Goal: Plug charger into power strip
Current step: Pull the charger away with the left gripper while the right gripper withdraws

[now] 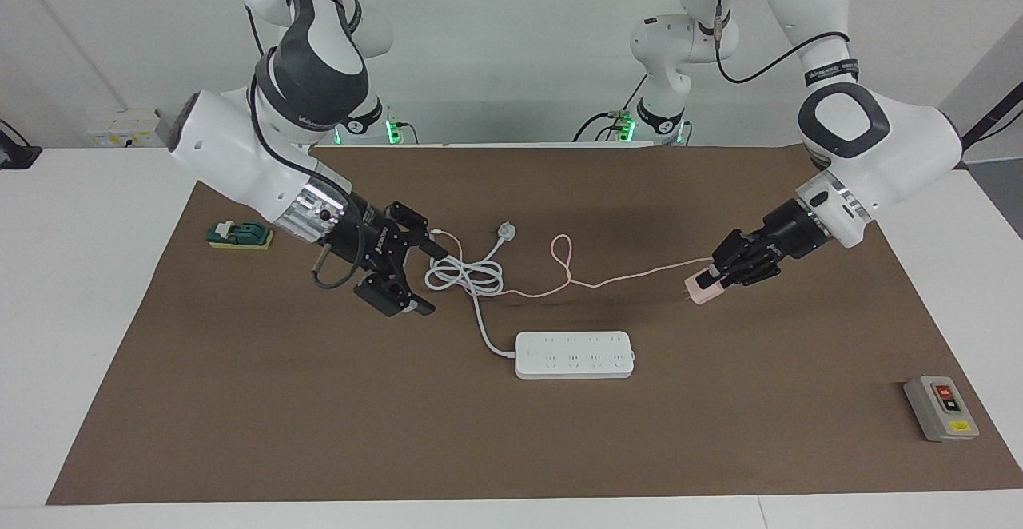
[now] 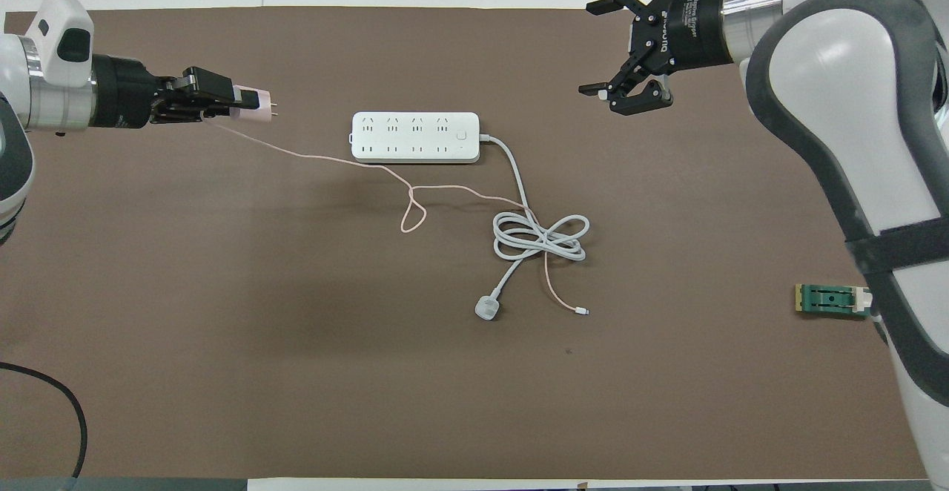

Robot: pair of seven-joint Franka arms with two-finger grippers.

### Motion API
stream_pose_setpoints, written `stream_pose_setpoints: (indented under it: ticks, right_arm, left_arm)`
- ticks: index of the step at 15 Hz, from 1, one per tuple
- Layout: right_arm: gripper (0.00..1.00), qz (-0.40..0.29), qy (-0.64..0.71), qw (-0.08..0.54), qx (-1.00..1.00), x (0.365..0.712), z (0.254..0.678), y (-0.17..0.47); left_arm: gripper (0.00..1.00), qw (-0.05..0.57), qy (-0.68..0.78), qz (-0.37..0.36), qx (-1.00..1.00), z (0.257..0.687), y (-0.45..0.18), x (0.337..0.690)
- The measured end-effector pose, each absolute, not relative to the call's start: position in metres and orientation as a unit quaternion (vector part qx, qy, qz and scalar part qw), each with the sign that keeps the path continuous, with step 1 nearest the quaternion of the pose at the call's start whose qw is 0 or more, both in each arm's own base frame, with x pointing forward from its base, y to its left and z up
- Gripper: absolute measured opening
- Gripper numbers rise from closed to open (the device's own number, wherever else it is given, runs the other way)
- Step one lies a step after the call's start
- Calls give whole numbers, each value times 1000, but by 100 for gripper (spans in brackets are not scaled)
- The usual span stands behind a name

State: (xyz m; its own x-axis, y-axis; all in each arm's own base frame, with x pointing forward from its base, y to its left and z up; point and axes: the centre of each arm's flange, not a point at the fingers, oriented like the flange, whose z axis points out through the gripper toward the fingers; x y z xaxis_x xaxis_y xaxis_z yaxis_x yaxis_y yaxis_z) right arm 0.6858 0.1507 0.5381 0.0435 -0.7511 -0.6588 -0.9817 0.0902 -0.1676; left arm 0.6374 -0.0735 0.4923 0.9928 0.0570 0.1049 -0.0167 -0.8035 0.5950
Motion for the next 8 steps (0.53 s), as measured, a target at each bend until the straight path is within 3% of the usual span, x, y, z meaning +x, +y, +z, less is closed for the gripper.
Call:
stream_pose_setpoints:
  ticks: [4,8]
  right_arm:
    - [100,148,627,295,-706,683,538,132]
    - [100,106,535,254,-799,679,529,108]
  left_arm:
    - [32,245,-5,11,969,505,-77,623]
    - [32,186,-24,11,982,515,-73,623]
